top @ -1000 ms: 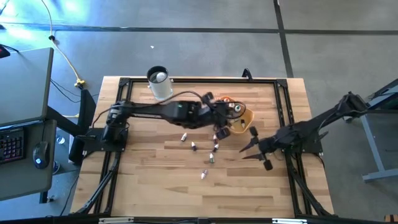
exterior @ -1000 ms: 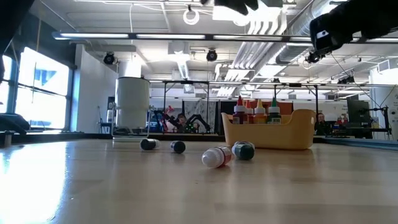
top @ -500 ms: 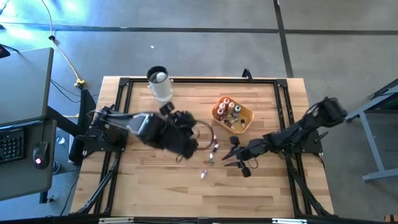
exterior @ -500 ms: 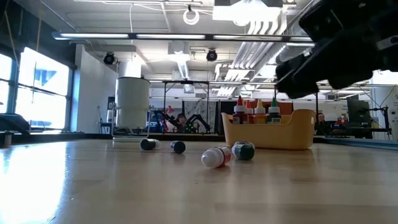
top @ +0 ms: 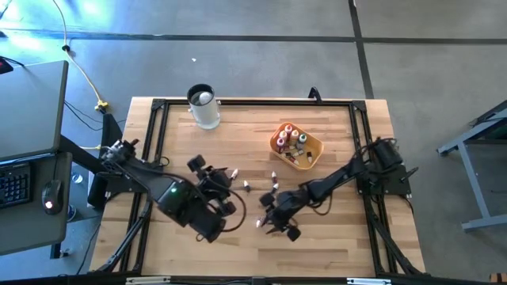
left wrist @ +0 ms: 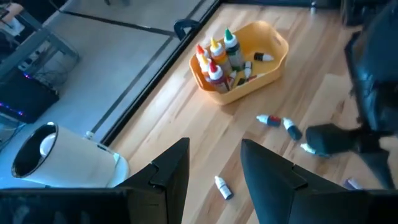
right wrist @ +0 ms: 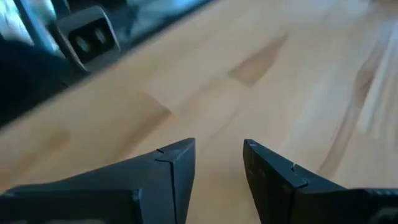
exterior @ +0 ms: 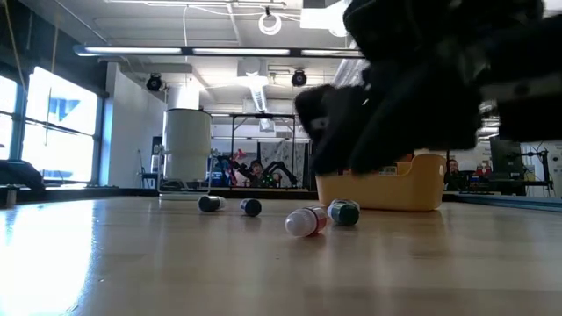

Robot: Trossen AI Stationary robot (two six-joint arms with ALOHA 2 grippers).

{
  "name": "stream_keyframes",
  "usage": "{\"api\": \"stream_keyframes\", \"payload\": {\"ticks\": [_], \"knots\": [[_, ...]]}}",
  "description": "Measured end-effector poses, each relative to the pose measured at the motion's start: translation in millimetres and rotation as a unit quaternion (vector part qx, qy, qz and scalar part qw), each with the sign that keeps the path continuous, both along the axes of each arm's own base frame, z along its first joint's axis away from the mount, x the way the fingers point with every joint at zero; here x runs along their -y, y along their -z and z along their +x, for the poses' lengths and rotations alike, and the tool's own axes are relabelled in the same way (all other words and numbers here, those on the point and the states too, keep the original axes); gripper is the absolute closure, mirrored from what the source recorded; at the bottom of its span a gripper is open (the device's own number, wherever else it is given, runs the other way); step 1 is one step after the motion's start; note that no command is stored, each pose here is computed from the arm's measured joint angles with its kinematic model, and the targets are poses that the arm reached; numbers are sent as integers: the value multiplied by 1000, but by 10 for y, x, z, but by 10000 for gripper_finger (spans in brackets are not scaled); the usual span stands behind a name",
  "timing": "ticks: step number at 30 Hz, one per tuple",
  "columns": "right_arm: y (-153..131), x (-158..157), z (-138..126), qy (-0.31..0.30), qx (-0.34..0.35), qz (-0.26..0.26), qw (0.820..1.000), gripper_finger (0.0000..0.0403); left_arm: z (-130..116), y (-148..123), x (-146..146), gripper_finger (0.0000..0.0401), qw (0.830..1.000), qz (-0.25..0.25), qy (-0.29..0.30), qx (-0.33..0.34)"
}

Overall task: Pick & Place food coloring
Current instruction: Put the small violet food coloring bottle into the yellow bin

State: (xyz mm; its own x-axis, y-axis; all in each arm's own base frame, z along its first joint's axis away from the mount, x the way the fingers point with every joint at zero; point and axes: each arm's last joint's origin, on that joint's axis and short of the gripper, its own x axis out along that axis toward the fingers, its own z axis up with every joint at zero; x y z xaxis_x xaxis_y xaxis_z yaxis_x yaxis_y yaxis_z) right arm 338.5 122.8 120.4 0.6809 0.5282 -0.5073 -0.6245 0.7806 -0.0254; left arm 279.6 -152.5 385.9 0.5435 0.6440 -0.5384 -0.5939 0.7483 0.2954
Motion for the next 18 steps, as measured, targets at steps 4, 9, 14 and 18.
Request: {"api": "stream_keyframes", "payload": {"ticks": [4, 9, 14, 18], "knots": [[127, 10, 192, 18, -42, -55, 997, 274, -114, 37, -22, 259, 1000, -3, -9, 12], [157, 39, 306, 34, -55, -95, 993, 274, -199, 141, -77, 259, 1000, -12, -25, 7], [120, 57, 302, 29, -52, -97, 994, 274, -229, 296, -97, 259, 999, -7, -38, -3], [-39, 78, 299, 67, -35, -102, 992, 274, -231, 378, -99, 259, 999, -9, -47, -7]]}}
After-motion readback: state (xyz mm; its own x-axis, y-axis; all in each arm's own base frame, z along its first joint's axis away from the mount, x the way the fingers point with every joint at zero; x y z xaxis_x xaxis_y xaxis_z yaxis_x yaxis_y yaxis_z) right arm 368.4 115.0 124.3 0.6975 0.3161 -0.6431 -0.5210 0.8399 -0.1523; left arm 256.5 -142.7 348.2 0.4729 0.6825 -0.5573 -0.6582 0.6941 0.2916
